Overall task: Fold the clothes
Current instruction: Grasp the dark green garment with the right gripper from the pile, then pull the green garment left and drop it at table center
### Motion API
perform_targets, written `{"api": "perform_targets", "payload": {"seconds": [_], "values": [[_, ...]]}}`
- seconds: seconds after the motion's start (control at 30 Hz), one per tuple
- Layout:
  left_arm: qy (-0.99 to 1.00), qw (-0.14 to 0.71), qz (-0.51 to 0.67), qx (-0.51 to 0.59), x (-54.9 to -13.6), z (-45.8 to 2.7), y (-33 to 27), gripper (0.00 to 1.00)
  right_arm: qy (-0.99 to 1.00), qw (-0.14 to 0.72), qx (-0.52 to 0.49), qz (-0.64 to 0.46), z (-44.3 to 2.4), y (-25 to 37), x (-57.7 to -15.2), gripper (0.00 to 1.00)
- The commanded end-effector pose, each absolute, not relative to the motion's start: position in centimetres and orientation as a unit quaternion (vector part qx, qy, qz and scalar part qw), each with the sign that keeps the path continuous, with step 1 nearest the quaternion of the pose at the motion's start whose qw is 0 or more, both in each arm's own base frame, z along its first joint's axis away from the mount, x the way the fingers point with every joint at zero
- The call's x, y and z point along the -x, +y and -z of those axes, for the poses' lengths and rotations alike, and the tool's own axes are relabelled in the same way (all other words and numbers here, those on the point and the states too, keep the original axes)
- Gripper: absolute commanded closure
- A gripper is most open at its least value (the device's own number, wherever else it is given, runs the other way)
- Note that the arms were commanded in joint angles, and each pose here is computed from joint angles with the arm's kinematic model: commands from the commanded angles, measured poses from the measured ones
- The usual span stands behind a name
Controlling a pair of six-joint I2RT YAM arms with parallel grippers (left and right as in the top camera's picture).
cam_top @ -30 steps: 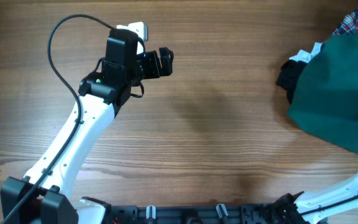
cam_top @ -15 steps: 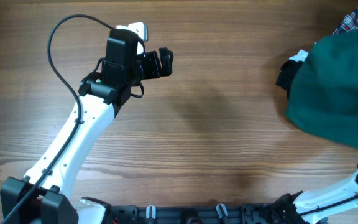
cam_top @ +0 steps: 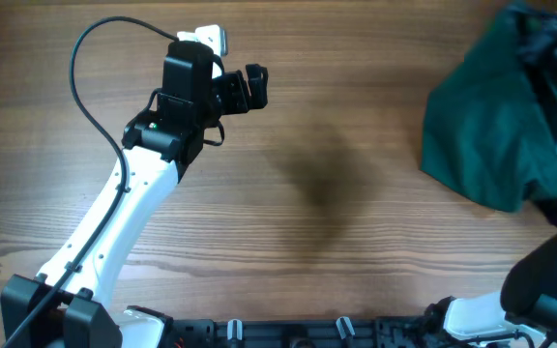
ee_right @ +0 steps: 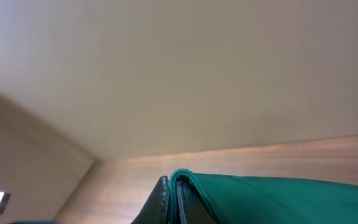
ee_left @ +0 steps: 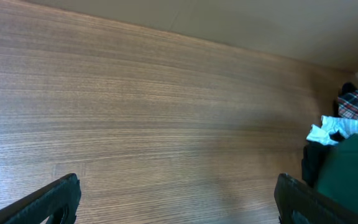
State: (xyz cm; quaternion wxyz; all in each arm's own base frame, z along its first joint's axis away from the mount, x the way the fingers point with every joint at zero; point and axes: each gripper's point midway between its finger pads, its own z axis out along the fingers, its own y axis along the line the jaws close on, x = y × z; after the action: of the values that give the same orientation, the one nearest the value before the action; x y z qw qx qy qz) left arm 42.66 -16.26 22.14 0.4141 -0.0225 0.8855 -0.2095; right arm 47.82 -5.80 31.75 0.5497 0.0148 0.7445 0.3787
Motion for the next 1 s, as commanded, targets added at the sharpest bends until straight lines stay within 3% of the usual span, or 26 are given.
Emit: {"api": "perform_targets", "payload": {"seconds": [0.0, 0.2, 0.33, 0.57, 0.97], "values": [[0.883, 0.425, 0.196, 0.029, -43.6, -22.5, -15.2, 0.00, 0.754, 0.559, 0.014, -0.345, -32.9, -0.4, -49.2, 0.96], [0.887, 0.421, 0.186, 0.044, -43.8, -22.1, -13.7, 0.00, 0.815, 0.534, 0.029, -0.224, -31.1, 6.2, -50.5, 0.95], [0.887, 0.422, 0.180, 0.058, -44.2, -22.1, -12.3, 0.00, 0.828, 0.535, 0.051, -0.157, -32.9, 8.9, -50.2, 0.96], [0.884, 0.426, 0.166, 0.093, -44.8, -22.1, -9.2, 0.00, 0.809, 0.550, 0.094, -0.183, -36.4, 14.7, -48.9, 0.96], [0.875, 0.441, 0.146, 0.135, -42.9, -24.8, -4.5, 0.00, 0.819, 0.500, 0.138, -0.244, -30.1, 25.8, -49.5, 0.96]]}}
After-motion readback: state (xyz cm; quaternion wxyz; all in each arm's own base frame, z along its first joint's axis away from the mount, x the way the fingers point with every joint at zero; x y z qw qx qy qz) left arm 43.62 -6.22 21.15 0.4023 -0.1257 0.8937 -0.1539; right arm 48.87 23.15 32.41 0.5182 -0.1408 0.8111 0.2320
